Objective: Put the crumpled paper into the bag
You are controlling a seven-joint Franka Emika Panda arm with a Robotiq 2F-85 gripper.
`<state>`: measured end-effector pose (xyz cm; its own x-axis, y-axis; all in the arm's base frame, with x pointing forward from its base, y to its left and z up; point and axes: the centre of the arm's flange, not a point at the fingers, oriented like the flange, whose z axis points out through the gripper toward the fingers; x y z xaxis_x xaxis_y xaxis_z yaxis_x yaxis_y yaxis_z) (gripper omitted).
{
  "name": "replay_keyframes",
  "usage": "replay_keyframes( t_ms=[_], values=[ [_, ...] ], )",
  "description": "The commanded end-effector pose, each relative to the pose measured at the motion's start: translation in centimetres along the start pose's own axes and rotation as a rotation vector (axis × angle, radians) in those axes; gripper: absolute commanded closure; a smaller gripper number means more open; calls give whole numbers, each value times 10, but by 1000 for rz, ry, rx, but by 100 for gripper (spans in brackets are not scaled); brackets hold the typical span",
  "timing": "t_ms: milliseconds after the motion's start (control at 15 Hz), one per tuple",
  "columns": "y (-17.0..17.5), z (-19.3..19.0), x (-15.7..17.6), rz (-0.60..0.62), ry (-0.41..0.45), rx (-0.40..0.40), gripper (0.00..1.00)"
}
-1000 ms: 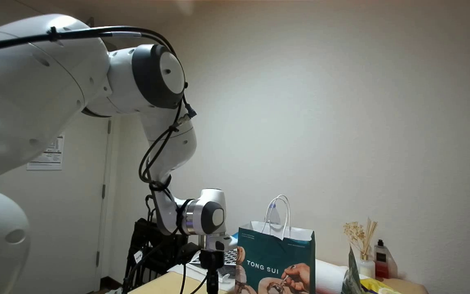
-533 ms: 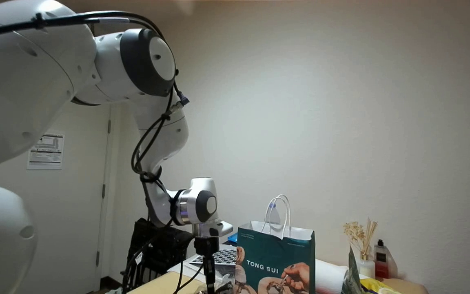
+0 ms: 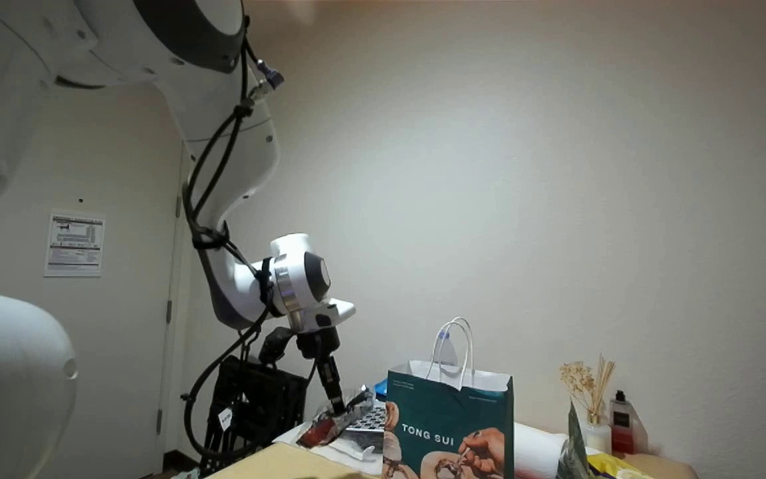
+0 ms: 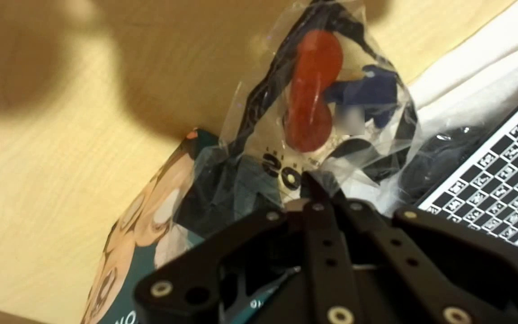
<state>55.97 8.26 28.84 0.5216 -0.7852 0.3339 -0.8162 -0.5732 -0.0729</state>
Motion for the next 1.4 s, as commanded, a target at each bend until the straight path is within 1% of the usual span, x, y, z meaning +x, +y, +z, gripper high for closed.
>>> replay_keyframes(
  t_ms=[0,133,200,267,333,400,533,667,800,1000,1200,1333],
  values=[
    [31,-71,1,32,73,-10,100],
    [39,-103,11,68,113,-28,100],
    [44,-115,15,84,120,-26,100],
    [50,-123,16,85,108,-24,100],
    [57,-123,15,67,66,-26,100],
    [31,-113,21,70,106,-22,99],
    [42,-120,18,75,94,-19,99],
    [46,-118,15,73,91,-26,100],
    [45,-128,37,155,144,7,100],
    [44,-144,78,261,194,24,100],
    [47,-156,113,339,259,26,100],
    [49,-156,131,383,308,11,100]
  ],
)
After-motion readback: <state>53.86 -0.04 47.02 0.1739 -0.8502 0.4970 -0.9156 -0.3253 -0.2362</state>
